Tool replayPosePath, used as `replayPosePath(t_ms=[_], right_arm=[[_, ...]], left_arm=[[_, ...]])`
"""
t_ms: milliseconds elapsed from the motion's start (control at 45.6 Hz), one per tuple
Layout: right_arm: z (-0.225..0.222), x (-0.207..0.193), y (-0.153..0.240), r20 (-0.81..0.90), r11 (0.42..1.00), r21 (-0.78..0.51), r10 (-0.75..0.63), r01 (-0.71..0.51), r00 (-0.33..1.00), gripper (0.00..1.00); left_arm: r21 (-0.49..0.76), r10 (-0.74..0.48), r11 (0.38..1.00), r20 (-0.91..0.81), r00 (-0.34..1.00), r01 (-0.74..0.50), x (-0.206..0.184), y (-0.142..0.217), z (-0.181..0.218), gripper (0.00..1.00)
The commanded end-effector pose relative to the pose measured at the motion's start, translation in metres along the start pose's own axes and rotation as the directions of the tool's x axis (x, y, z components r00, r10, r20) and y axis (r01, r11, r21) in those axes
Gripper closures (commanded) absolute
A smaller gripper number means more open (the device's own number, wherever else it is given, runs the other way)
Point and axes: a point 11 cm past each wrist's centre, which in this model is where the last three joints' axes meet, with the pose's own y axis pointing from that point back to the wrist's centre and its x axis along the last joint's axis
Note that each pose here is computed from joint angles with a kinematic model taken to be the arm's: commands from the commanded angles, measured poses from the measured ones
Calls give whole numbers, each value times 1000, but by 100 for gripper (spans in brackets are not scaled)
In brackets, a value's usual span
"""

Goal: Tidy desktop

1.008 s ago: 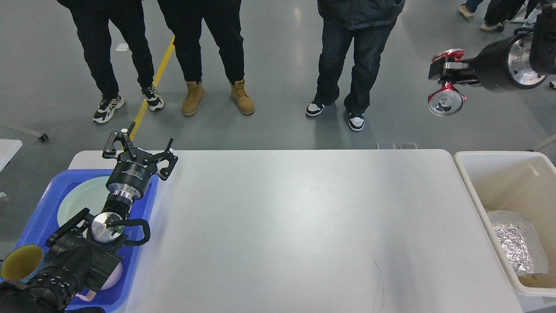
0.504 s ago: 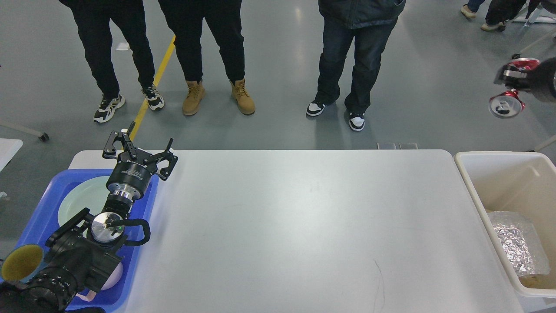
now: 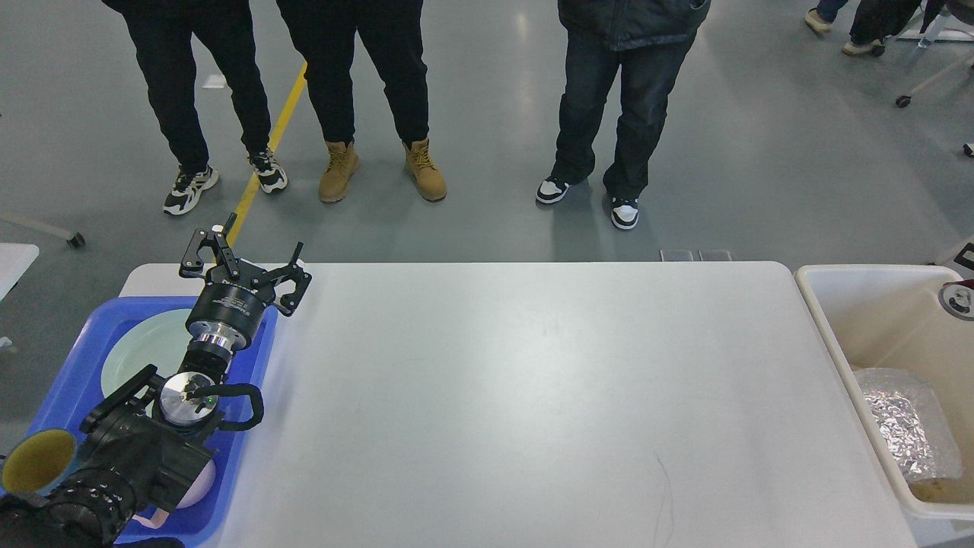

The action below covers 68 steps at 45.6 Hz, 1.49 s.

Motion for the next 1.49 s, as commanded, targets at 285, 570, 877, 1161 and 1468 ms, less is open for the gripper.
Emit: replayPosePath(t_ms=[285,570,877,1161,1468], right_arm=[[13,-56,-16,-19,999,-32,-7,6,1000,3],[12,-54,-16,-12,999,-32,10,-11,1000,0],[-65,-26,-10,402,990,126,4,-60,916,0],[-194,-2,24,873,915,381,-308,-133,379,0],[-273,14,75,815,721,524,-579,-454,20,0]], left_arm=[[0,0,1000,0,1000,0,0,0,0,4],[0,0,1000,0,1000,0,0,0,0,4],[0,0,1000,0,1000,0,0,0,0,4],[0,0,1000,0,1000,0,0,0,0,4],[0,0,1000,0,1000,0,0,0,0,4]])
